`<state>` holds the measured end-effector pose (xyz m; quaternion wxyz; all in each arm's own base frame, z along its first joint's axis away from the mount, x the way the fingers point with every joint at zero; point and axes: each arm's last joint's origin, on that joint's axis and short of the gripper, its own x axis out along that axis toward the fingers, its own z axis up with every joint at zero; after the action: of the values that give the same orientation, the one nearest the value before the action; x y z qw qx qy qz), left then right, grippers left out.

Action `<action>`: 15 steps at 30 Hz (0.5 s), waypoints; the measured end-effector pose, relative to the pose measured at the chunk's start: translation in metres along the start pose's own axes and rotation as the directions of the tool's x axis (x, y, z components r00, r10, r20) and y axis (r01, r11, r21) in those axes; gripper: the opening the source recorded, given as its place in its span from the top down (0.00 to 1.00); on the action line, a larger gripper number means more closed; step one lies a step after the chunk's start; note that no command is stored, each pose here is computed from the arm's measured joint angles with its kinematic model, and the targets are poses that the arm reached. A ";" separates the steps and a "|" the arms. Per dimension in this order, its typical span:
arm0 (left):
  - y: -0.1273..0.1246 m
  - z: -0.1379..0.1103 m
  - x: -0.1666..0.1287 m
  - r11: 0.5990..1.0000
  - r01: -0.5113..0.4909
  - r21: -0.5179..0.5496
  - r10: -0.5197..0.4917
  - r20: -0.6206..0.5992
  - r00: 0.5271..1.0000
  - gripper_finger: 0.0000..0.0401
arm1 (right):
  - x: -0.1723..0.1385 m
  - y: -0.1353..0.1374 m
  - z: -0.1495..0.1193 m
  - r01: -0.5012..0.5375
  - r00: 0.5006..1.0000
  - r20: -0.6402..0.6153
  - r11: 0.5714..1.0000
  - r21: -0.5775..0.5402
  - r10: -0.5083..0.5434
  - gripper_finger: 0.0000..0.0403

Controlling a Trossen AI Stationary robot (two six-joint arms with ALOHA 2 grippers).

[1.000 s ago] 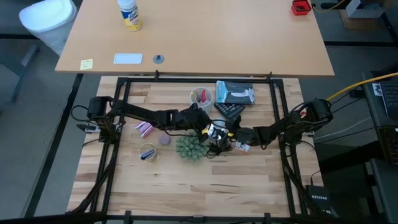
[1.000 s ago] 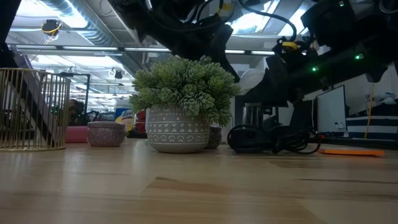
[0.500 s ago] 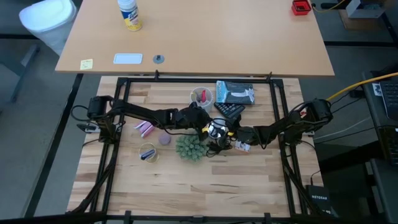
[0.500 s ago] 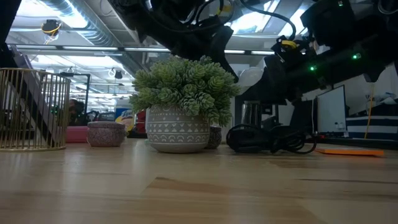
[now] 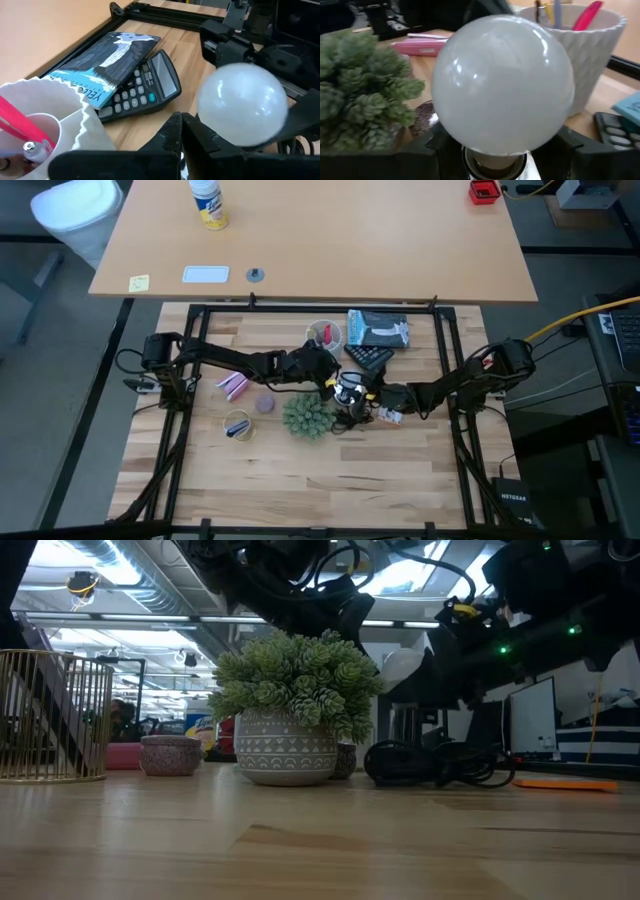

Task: Screw lightbulb
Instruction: Remove the lightbulb from the silver desk lamp

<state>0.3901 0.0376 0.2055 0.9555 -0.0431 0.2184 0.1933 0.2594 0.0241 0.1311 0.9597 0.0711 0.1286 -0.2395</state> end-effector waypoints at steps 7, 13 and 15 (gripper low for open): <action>0.000 0.000 0.000 1.000 -0.002 -0.001 0.002 0.002 1.000 1.00 | 0.000 0.001 0.000 -0.039 0.999 -0.011 0.999 0.001 0.039 0.37; -0.001 0.003 0.000 0.999 0.036 0.007 -0.036 0.032 0.999 1.00 | 0.000 0.001 0.000 -0.043 0.999 -0.012 0.999 0.011 0.043 0.32; -0.002 0.004 0.000 0.999 0.052 0.016 -0.052 0.036 0.998 1.00 | 0.000 0.002 -0.001 -0.056 0.998 -0.016 0.998 0.029 0.056 0.32</action>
<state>0.3924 0.0362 0.2091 0.9643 -0.0381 0.2014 0.1674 0.2599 0.0258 0.1307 0.9638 0.0904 0.1314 -0.2137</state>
